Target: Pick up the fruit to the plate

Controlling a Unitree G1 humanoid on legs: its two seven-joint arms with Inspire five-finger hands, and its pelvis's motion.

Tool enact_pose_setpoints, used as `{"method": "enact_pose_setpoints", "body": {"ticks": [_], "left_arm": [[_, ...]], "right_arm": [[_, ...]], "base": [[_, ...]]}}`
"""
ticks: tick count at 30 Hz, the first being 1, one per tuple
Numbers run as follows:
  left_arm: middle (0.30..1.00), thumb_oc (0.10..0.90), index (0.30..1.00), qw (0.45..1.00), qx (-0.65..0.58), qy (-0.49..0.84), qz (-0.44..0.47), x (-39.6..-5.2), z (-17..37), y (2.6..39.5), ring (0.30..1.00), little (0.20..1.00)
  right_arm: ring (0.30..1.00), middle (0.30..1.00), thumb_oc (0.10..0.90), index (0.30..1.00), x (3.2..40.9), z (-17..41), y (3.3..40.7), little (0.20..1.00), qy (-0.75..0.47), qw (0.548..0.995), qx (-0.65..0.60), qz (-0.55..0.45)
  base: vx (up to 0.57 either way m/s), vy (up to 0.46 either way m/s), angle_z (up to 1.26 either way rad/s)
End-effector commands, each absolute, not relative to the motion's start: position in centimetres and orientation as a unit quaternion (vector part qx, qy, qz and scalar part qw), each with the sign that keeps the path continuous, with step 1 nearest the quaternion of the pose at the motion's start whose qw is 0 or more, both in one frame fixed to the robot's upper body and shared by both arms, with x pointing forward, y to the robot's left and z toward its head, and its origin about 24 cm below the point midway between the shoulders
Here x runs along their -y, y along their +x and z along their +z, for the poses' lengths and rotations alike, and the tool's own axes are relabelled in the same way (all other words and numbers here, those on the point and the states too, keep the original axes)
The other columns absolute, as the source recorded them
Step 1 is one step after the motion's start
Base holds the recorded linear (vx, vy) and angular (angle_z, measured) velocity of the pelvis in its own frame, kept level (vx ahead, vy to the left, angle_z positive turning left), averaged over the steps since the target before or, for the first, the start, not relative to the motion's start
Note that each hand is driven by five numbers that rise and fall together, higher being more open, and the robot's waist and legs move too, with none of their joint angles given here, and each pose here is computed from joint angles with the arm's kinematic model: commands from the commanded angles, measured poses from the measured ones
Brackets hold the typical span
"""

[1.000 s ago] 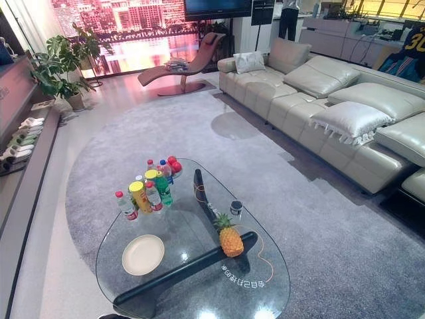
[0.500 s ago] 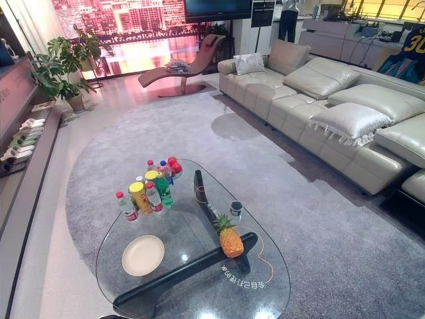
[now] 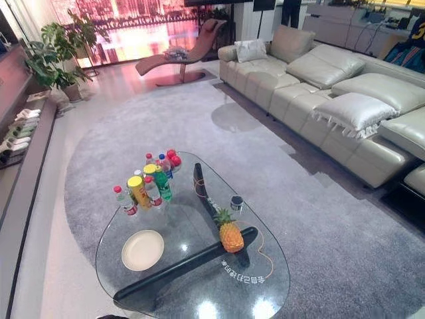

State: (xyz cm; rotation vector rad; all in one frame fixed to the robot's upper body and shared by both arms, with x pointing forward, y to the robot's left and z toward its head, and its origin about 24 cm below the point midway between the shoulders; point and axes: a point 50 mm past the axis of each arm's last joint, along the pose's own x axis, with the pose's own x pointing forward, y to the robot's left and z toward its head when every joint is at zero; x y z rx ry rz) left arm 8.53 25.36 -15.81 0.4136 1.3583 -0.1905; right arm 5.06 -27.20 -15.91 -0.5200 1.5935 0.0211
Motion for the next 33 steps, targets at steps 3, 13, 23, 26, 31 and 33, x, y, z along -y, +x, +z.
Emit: {"method": "enact_pose_setpoints", "body": {"ticks": [3, 13, 23, 26, 31, 33], "left_arm": [[0.900, 0.800, 0.900, 0.767, -0.612, 0.180, -0.065, -25.0, -15.3, 11.4, 0.900, 0.900], [0.900, 0.800, 0.900, 0.829, -0.543, 0.112, -0.076, -24.3, -13.2, 17.4, 0.900, 0.900], [0.900, 0.800, 0.900, 0.923, -0.379, 0.000, 0.068, -25.4, -8.0, 25.4, 0.900, 0.900], [0.900, 0.800, 0.900, 0.934, -0.346, -0.012, 0.091, -25.3, -7.0, 26.6, 0.900, 0.900], [0.900, 0.800, 0.900, 0.947, -0.301, 0.023, 0.108, -25.2, -5.5, 28.1, 0.900, 0.900], [0.900, 0.800, 0.900, 0.950, -0.289, 0.030, 0.114, -25.3, -5.1, 28.4, 0.900, 0.900]], "right_arm": [[0.900, 0.900, 0.800, 0.900, 28.8, -14.6, 9.3, 0.900, -0.241, 0.698, -0.672, -0.054], [0.900, 0.900, 0.800, 0.900, 30.4, -11.8, 16.0, 0.900, -0.314, 0.760, -0.560, -0.101], [0.900, 0.900, 0.800, 0.900, 29.9, -5.7, 25.3, 0.900, -0.315, 0.852, -0.344, -0.239], [0.900, 0.900, 0.800, 0.900, 30.0, -4.6, 26.4, 0.900, -0.310, 0.859, -0.313, -0.261], [0.900, 0.900, 0.800, 0.900, 30.3, -3.4, 27.4, 0.900, -0.302, 0.868, -0.281, -0.277], [0.900, 0.900, 0.800, 0.900, 30.3, -3.1, 27.5, 0.900, -0.297, 0.871, -0.272, -0.280]], "base": [[-0.19, 0.006, 0.01], [-0.18, 0.004, 0.00], [-0.16, -0.022, -0.03], [-0.07, -0.012, -0.03], [-0.03, -0.017, 0.10], [0.00, -0.006, 0.03]]}}
